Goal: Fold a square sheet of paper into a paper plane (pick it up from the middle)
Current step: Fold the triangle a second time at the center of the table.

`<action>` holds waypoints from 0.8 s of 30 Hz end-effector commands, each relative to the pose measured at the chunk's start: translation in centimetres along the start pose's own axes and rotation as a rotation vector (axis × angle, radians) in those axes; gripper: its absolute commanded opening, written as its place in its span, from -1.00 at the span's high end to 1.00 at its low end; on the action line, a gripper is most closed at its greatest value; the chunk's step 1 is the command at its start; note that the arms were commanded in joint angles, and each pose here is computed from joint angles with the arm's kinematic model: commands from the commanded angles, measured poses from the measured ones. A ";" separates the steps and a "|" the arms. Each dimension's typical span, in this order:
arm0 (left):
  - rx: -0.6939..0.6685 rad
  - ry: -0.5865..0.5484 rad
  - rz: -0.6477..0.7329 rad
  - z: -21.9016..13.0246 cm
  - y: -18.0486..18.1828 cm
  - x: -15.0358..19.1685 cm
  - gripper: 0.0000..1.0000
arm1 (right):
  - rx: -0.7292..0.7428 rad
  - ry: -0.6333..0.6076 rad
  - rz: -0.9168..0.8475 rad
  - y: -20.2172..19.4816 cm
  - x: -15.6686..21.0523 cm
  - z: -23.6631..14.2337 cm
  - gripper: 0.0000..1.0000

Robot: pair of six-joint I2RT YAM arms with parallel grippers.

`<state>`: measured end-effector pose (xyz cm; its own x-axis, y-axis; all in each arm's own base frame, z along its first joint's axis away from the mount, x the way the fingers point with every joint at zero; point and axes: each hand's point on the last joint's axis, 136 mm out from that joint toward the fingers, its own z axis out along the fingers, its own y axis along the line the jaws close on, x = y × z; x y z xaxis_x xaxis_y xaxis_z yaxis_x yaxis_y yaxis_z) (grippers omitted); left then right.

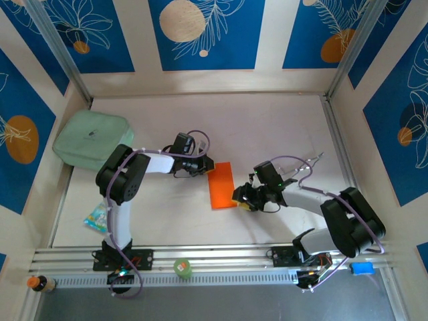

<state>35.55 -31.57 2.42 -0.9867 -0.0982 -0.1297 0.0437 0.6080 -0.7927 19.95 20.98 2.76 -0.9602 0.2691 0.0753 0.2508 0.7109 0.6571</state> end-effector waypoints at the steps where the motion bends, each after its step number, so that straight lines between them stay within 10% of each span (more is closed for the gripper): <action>1: -0.135 0.056 -0.112 0.3 4.9 2.5 0.82 | 0.000 0.012 0.017 -0.5 0.5 -0.2 0.13; 24: -0.067 0.062 -0.086 0.5 2.9 1.7 0.81 | -0.242 0.060 -0.069 4.8 -2.4 0.6 0.29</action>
<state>35.54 -31.62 2.54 -0.9876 -0.1033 -0.1179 0.0325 0.6005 -0.7989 22.65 23.25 4.03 -0.9708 0.2251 0.0834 0.2044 0.5927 0.7791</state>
